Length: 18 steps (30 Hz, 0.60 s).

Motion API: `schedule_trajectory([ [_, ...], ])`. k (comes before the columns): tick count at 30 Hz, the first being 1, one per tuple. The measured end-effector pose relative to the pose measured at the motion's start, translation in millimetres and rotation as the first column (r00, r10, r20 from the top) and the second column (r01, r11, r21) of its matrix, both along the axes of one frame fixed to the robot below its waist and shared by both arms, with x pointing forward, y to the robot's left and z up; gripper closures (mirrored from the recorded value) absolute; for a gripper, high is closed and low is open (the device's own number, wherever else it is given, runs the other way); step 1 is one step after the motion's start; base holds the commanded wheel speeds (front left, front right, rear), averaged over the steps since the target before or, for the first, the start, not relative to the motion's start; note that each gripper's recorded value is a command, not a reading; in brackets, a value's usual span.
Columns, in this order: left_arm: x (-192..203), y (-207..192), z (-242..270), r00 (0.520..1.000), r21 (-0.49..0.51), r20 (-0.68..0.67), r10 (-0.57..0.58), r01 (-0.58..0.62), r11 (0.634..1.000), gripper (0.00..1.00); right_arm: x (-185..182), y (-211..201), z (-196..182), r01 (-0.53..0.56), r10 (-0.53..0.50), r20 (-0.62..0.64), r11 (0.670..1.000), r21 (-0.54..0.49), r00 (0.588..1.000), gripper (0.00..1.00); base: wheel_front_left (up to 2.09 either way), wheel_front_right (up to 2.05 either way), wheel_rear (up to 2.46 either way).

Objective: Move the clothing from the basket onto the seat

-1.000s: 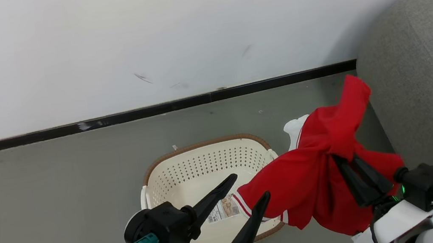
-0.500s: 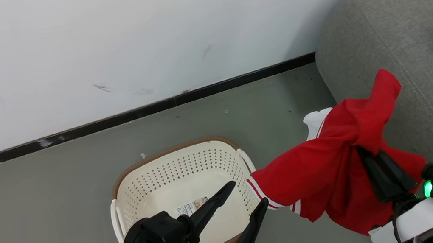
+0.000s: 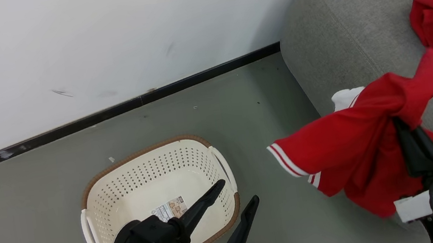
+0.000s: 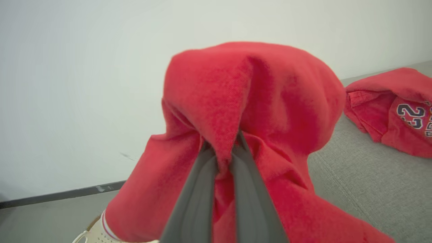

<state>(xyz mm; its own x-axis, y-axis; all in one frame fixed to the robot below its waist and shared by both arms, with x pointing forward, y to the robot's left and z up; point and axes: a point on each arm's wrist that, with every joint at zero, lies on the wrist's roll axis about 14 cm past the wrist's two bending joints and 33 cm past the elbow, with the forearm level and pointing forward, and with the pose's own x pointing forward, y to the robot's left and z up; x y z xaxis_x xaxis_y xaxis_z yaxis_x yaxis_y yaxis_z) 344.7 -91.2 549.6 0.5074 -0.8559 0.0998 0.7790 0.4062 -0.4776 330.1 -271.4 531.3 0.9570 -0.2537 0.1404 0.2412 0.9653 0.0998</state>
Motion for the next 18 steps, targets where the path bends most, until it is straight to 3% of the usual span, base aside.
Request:
schedule_trajectory([
  [9,8,-3,-3,1.000,-0.008,-0.007,0.005,-0.005,1.000,0.00,16,-44,12,0.103,-0.112,0.058,0.986,0.132,0.992,1.00,0.00,0.00,0.00],
  [13,10,-3,-5,1.000,-0.014,-0.013,0.005,-0.006,1.000,0.00,24,-71,16,0.148,-0.174,0.080,0.954,0.260,0.981,1.00,0.00,0.00,0.00],
  [18,13,0,-8,1.000,-0.011,-0.015,0.014,-0.014,1.000,0.00,46,-88,30,0.142,-0.191,0.109,0.926,0.350,0.976,1.00,0.00,0.00,0.00],
])
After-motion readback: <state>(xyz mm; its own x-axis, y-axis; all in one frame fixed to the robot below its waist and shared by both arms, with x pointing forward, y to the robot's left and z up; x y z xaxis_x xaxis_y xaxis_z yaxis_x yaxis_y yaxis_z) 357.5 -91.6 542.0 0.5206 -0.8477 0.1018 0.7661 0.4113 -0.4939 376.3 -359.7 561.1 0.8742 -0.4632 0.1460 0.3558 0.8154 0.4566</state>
